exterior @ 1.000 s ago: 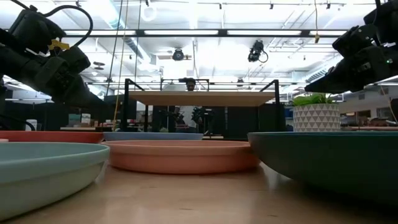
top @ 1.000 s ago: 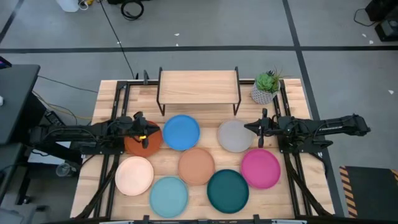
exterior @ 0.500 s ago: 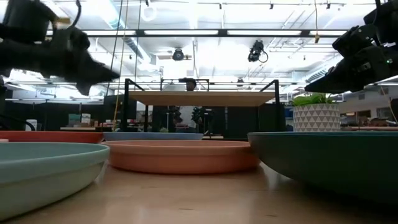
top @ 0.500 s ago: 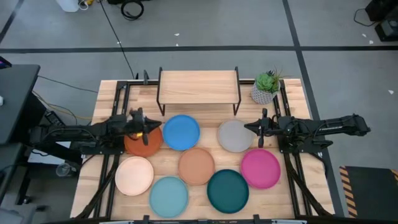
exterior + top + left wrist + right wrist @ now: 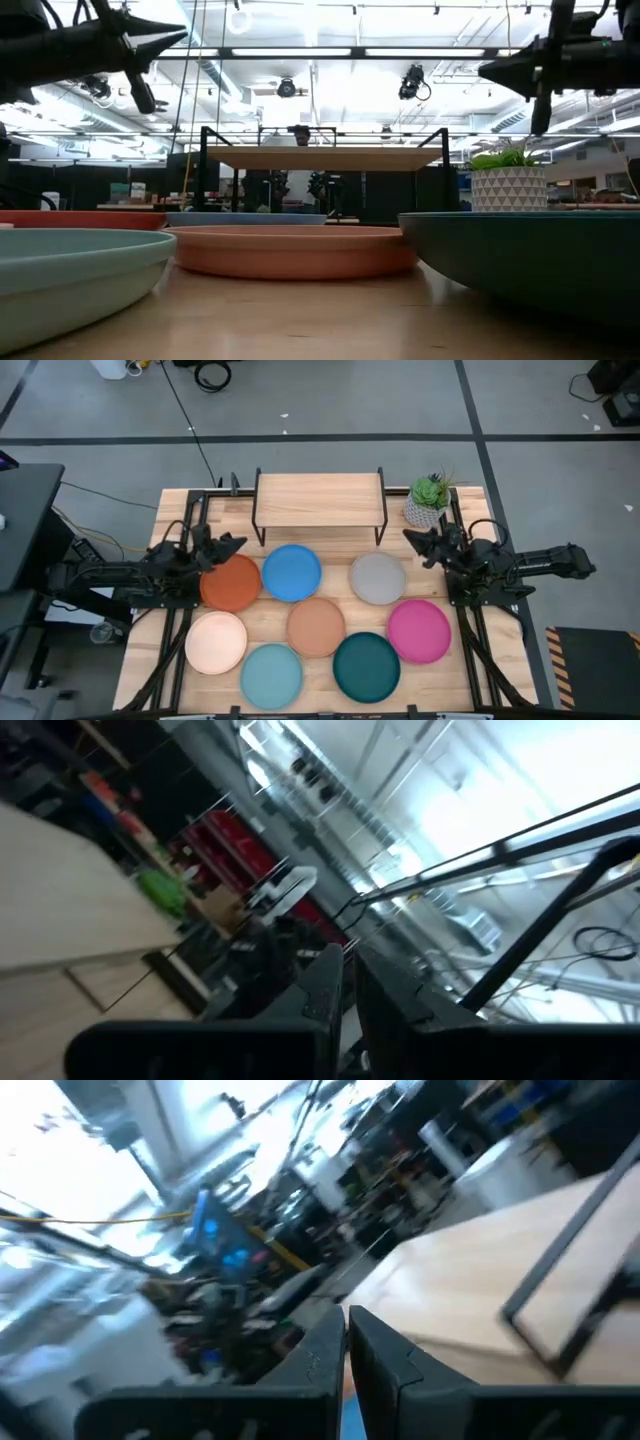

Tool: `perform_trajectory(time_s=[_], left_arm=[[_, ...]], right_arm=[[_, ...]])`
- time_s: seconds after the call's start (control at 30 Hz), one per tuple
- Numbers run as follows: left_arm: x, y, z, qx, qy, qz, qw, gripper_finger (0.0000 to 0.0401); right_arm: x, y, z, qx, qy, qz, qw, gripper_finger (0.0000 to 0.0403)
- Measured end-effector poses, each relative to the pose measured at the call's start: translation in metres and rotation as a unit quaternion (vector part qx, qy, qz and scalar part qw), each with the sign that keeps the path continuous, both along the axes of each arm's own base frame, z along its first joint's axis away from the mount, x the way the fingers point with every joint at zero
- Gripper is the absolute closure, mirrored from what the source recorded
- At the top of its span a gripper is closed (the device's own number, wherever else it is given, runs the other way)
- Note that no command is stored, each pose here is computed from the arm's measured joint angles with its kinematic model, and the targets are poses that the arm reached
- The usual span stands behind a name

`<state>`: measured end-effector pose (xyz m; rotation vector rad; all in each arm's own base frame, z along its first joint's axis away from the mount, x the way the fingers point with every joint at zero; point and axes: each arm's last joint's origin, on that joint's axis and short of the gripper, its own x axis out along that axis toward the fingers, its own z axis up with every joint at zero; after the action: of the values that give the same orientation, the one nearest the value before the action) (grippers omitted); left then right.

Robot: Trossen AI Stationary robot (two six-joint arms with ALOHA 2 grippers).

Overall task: Place and stack plates onto a shelf
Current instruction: Put the gray plate on the shelf

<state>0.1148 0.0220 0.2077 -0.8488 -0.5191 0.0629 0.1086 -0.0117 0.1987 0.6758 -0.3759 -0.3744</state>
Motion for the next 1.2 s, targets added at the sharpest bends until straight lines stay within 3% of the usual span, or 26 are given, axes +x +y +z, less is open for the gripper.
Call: perform_trajectory(time_s=[0.13,0.27,0.37,0.5,0.63,0.77,0.87,1.2], left_arm=[[-0.001,0.0,0.001,-0.008,-0.011,0.004,1.0,0.0365],[-0.002,0.002,0.003,-0.065,-0.035,0.015,0.997,0.0365],[-0.001,0.002,0.011,-0.042,-0.032,0.012,0.999,0.0365],[0.006,0.0,0.039,-0.003,0.018,-0.018,1.0,0.0365],[0.008,-0.001,0.072,0.052,0.138,-0.022,0.989,0.0365],[0.001,-0.001,0.095,0.061,0.235,-0.004,0.97,0.036],[-0.004,-0.002,0.11,0.076,0.259,-0.002,0.963,0.0342],[-0.011,-0.003,0.13,0.095,0.264,0.007,0.96,0.0237]], right_arm=[[0.0,0.002,0.003,0.017,-0.03,0.042,0.999,0.0376],[-0.002,0.002,0.008,0.043,-0.071,0.043,0.996,0.0376],[-0.001,0.001,0.01,0.086,-0.09,0.059,0.99,0.0378],[0.006,0.006,0.018,0.085,0.02,0.148,0.985,0.0394],[0.009,0.009,0.034,0.102,0.183,0.149,0.966,0.0395],[0.01,0.009,0.047,0.095,0.358,0.125,0.921,0.0393],[0.022,0.011,0.055,0.081,0.442,0.159,0.879,0.0393],[0.091,0.039,0.038,-0.005,0.59,0.303,0.749,0.0381]])
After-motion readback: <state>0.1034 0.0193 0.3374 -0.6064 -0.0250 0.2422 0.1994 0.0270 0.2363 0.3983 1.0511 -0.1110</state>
